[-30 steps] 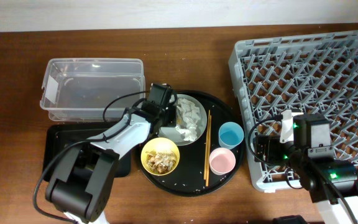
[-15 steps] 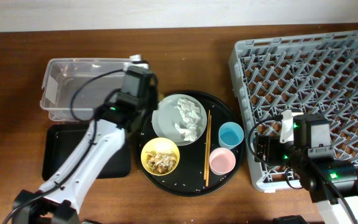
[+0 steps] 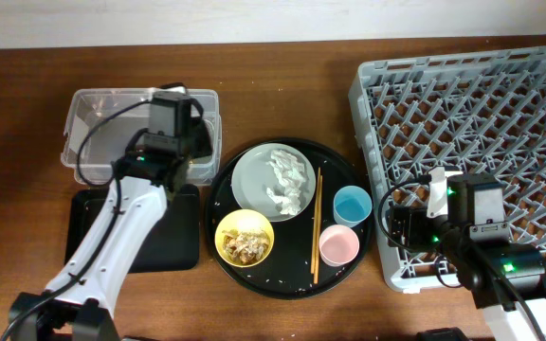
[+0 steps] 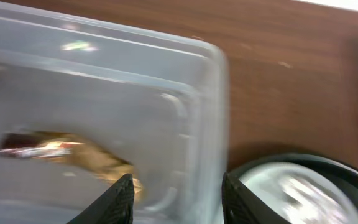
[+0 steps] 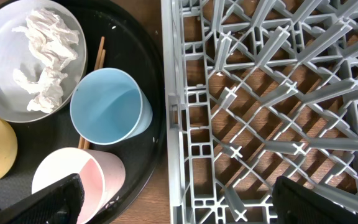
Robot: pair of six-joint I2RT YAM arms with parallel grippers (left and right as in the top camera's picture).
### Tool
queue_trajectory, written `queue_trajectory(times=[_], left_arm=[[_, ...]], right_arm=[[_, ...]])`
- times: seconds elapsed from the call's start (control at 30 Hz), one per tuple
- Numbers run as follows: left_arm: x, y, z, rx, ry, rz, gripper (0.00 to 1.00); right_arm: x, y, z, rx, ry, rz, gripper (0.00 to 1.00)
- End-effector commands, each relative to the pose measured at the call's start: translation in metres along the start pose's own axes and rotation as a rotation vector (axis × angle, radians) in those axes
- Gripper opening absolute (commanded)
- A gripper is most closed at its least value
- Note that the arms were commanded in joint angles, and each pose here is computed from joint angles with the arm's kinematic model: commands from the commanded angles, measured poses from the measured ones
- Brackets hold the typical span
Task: Sort waste into correct bins and load items into the dishwasher rack
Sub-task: 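Carry the wrapper with the left gripper and drop it into the clear bin, then grasp the white tissue from the plate with the left gripper, drop in bin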
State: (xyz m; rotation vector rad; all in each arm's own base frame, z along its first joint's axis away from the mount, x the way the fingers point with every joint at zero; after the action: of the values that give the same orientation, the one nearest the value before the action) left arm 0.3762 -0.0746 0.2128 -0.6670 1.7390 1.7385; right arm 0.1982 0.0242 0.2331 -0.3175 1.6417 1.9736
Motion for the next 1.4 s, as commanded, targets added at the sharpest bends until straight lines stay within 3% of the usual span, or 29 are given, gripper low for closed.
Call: queue_trajectory(times=[0.0, 0.27, 0.57, 0.6, 0.63, 0.67, 0.7, 0.73, 0.97, 1.2, 1.37], left_arm=[[0.003, 0.011, -0.048, 0.225, -0.086, 0.006, 0.45], [0.067, -0.029, -0.129, 0.341, -0.262, 0.213, 0.54], [0.123, -0.064, -0.165, 0.361, -0.361, 0.36, 0.55], [0.126, -0.065, -0.165, 0.361, -0.365, 0.368, 0.52], [0.129, -0.068, -0.165, 0.358, -0.366, 0.376, 0.42], [0.128, -0.068, -0.164, 0.35, -0.366, 0.374, 0.15], [0.125, -0.068, -0.163, 0.339, -0.366, 0.365, 0.01], [0.123, -0.067, -0.162, 0.329, -0.365, 0.357, 0.0], [0.06, -0.028, -0.129, 0.252, -0.303, 0.249, 0.0], [0.003, 0.013, -0.044, 0.146, -0.116, 0.092, 0.0], [-0.014, 0.018, 0.015, 0.045, 0.004, 0.038, 0.01]], right_arm=[[-0.004, 0.004, 0.001, -0.003, -0.009, -0.015, 0.98], [-0.004, 0.004, 0.001, -0.002, -0.01, -0.015, 0.98], [-0.004, 0.004, 0.001, -0.001, -0.01, -0.013, 0.98], [-0.004, 0.004, 0.001, -0.001, -0.01, -0.013, 0.98], [-0.004, 0.004, 0.001, -0.001, -0.01, -0.013, 0.98], [-0.004, 0.004, 0.001, -0.001, -0.01, -0.013, 0.98], [-0.004, 0.004, 0.001, -0.001, -0.01, -0.013, 0.98], [-0.004, 0.004, 0.001, -0.001, -0.01, -0.013, 0.98], [-0.003, 0.004, 0.001, 0.0, -0.01, -0.009, 0.98], [-0.003, 0.004, 0.001, 0.0, -0.01, -0.01, 0.98], [-0.003, 0.004, 0.001, 0.0, -0.01, -0.009, 0.98]])
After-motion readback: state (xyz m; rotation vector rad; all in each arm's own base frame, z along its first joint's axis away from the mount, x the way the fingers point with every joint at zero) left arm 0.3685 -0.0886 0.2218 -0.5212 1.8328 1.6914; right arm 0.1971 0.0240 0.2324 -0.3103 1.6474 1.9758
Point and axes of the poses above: each gripper's point midway between its finger pads, its own y axis back along the fingers, its own z axis along the line the jaws close on, x = y × z, the point moved 7 cm from there along y, back along the fingers, and after that the axes turned 12 degrees about -y, right-handed, at the moved point
